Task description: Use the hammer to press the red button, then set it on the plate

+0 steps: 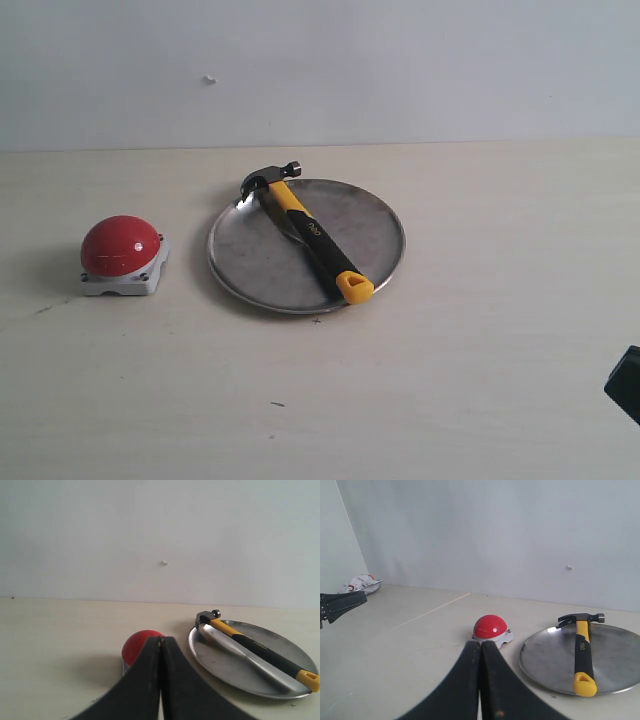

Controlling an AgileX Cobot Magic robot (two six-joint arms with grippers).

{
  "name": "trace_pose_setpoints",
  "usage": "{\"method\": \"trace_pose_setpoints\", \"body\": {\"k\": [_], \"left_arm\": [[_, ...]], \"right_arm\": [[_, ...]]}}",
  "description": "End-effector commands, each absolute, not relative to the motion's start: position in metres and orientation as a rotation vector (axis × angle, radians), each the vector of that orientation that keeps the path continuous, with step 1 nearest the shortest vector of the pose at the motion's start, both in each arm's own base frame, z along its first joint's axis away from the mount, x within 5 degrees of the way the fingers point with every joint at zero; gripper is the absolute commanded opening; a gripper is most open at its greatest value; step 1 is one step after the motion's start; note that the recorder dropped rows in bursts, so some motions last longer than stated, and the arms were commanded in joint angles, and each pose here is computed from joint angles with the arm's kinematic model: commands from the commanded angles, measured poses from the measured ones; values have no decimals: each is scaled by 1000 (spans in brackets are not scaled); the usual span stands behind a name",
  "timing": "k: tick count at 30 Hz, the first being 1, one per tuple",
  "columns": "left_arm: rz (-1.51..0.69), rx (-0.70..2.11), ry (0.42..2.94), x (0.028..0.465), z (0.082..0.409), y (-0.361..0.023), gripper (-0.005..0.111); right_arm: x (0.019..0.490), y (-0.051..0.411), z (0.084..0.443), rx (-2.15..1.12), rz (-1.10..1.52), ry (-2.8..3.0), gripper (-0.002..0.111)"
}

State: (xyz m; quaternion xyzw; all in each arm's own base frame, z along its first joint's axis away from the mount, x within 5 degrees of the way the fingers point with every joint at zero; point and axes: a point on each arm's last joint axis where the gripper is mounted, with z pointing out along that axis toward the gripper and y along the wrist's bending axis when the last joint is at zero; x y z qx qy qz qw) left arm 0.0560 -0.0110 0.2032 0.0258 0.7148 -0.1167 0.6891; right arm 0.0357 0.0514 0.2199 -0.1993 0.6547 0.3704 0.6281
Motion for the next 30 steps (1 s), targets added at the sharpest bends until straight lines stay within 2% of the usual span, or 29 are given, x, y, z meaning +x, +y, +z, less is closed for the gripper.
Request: {"method": "trace_pose_setpoints", "body": {"k": [1,6,18,30], "left_arm": [[-250,64,1587,55,204,-11,0],[-250,64,1587,55,204,-11,0],[-248,66,1589,55,204,-11,0],[-248,66,1589,55,204,-11,0]], "right_arm": [[36,51,220,-458,839,1493,0],[36,49,220,-458,779,1473,0],[52,25,212,-177,317,1498,0],[54,19,212,-110,257,1497,0]]}}
